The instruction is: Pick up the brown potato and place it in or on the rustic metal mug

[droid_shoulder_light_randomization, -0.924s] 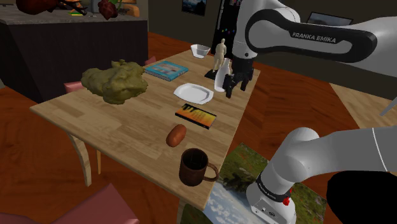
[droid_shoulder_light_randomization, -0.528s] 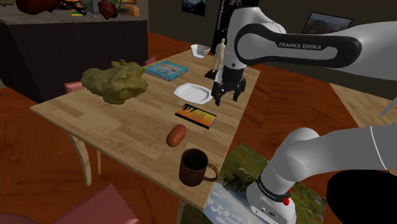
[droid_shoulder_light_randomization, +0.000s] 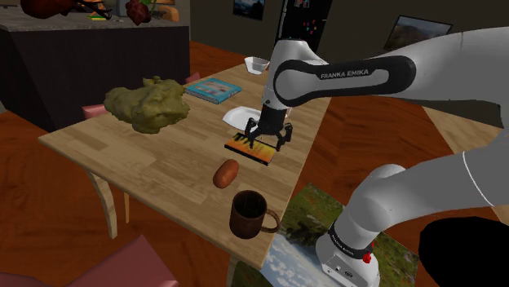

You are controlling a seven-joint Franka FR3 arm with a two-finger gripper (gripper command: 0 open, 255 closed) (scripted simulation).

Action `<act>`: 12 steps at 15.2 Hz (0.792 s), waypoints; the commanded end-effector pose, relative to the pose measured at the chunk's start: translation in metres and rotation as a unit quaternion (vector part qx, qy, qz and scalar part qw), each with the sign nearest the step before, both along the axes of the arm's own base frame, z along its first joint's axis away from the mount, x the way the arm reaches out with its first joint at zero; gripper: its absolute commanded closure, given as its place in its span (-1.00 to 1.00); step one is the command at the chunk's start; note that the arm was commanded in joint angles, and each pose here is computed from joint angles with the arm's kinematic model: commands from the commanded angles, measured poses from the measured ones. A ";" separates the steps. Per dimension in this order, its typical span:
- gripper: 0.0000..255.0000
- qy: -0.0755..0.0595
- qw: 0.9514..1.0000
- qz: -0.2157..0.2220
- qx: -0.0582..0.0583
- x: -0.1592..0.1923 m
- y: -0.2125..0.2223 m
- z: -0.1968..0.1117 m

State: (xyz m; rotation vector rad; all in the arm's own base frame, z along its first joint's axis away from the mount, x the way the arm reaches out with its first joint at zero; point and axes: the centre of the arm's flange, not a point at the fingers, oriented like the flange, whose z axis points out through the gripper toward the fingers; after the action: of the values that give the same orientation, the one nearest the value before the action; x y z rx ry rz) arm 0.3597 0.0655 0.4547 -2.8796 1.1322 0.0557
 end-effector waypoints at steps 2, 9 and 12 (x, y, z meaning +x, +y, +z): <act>-1.00 -0.008 0.996 -0.083 0.022 0.018 0.012 -0.024; -1.00 -0.022 0.966 -0.248 0.066 0.067 0.032 -0.076; -1.00 -0.022 0.966 -0.248 0.066 0.068 0.035 -0.092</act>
State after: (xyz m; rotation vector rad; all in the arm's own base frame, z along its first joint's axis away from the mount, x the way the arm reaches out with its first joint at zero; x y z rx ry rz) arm 0.4275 0.0994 0.3686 -2.3958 1.7191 0.0452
